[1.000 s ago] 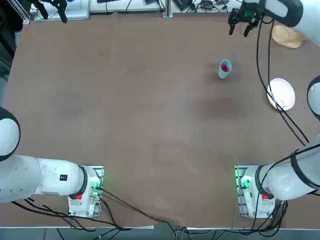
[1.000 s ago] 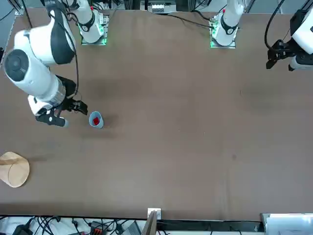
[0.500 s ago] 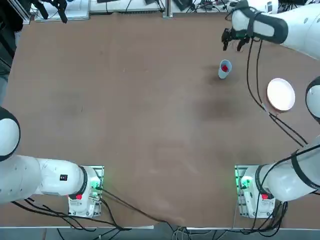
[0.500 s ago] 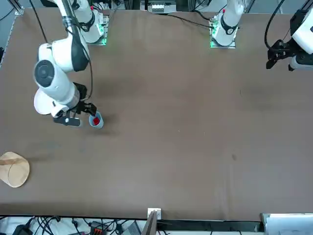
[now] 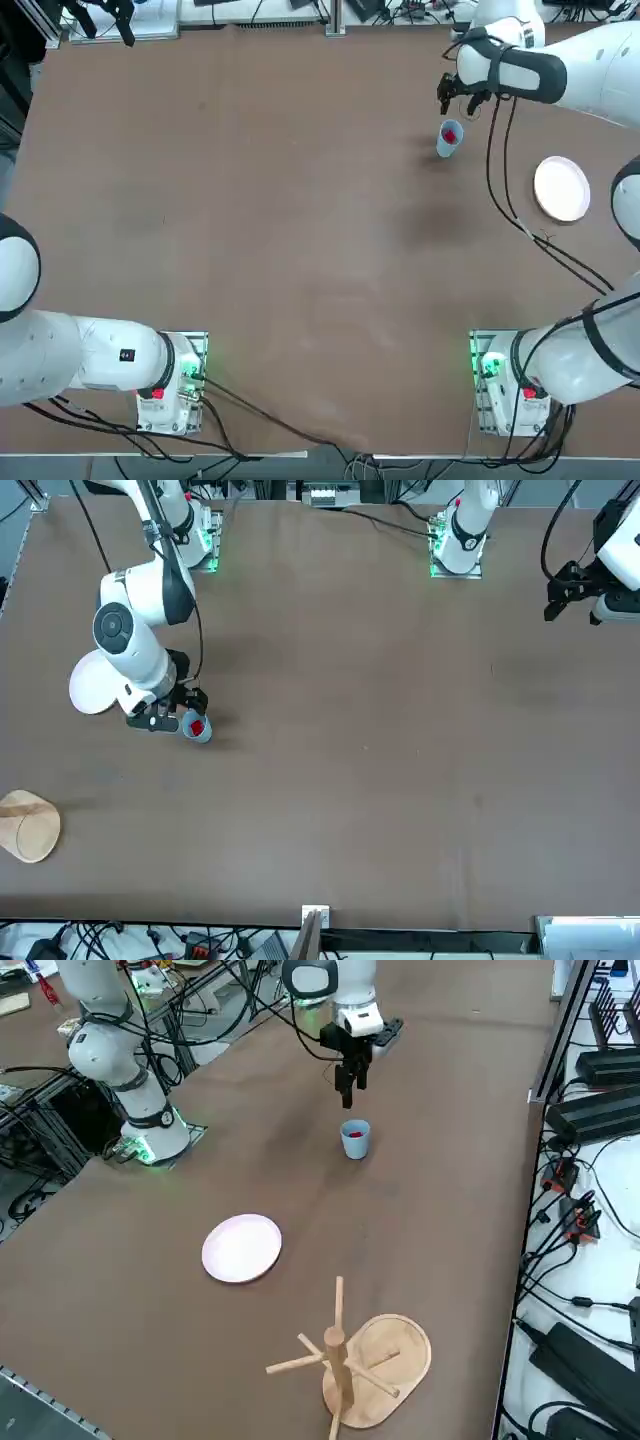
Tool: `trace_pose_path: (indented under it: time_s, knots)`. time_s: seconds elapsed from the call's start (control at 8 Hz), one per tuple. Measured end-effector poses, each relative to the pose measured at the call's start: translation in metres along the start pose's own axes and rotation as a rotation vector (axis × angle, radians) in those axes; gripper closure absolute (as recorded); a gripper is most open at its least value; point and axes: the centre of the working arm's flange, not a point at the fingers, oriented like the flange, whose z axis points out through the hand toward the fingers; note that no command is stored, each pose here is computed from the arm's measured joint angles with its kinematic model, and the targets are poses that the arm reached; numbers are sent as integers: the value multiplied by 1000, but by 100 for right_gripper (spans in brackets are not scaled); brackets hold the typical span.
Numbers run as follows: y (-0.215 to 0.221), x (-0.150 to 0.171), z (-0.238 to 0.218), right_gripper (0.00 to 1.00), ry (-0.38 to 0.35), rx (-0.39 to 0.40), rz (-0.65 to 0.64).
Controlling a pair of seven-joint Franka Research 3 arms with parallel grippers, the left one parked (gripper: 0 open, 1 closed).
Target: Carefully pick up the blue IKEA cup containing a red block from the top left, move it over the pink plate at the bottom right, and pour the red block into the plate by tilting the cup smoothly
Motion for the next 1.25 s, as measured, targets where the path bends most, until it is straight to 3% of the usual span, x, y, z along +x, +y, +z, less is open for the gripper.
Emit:
trace_pose_path:
  time_s: [1.25]
  knots:
    - [-28, -6, 55, 0, 41, 11, -9]
